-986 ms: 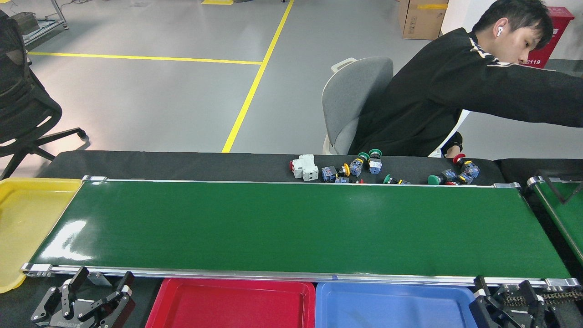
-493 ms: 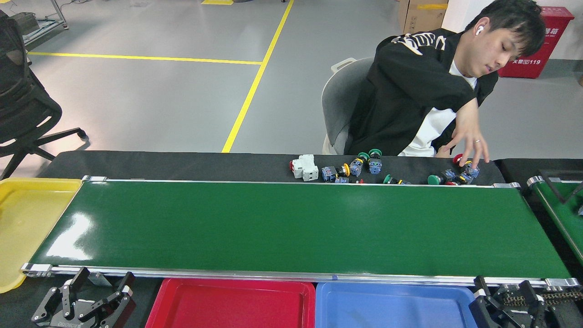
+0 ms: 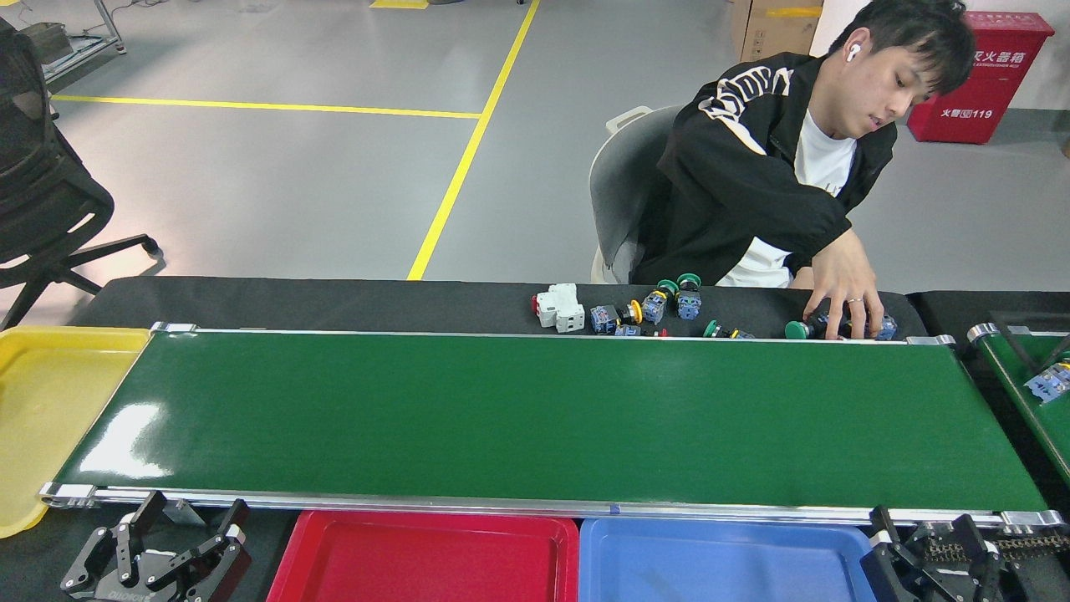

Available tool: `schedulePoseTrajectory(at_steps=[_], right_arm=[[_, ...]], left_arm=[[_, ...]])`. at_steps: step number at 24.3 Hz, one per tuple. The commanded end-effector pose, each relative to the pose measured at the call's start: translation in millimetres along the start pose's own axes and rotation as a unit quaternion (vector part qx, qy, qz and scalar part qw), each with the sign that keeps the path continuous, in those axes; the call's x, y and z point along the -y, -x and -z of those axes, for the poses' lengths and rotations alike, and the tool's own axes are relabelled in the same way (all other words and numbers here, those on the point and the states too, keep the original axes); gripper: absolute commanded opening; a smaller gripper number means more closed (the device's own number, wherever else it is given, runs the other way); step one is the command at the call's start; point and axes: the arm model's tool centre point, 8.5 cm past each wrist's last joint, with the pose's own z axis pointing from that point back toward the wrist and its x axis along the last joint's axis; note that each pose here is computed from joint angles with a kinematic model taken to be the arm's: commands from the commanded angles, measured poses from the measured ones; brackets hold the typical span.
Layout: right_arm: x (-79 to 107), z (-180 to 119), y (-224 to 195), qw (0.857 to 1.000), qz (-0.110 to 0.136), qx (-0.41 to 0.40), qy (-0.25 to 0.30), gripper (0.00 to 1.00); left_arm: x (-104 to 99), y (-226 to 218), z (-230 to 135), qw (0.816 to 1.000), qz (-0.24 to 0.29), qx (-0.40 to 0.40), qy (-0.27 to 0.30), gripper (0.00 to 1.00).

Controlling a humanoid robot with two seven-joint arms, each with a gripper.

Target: Pick switch part from conveyor to tray

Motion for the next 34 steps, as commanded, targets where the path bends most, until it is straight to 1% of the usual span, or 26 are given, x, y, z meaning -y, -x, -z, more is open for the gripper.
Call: schedulePoseTrajectory(at_steps=[1,21,25,26,28,30,34], right_arm=[[6.4,2,-2,1.000,-0.003,0.004,0.010,0.99],[5.5,2,-1,1.000,-0.003,0.002,0.007,0.99],[4.6,5,9,0.999,-0.005,-0.036,0.000,0.99],[4.7,9,11,0.999,-0.006,-0.042,0.001,0.99],[4.6,22,10,0.999,-0.023,-0.041,-0.004,0.99],[0.9,34,11,0.998,-0.034,-0.050,-0.011,0.99],[-1.9,60,12,0.997,-0.024,-0.067,-0.015,0.99]], left_arm=[[-6,0,0,1.000,0.005,0.001,-0.011,0.99],[-7,-1,1,1.000,0.006,0.002,-0.012,0.99],[-8,-1,3,1.000,0.006,0.003,-0.014,0.99],[-9,-1,4,1.000,0.007,0.004,-0.015,0.99],[-9,-4,5,1.000,0.006,0.008,-0.015,0.99],[-9,-5,6,1.000,0.005,0.010,-0.015,0.99],[-9,-5,6,1.000,0.005,0.010,-0.015,0.99]])
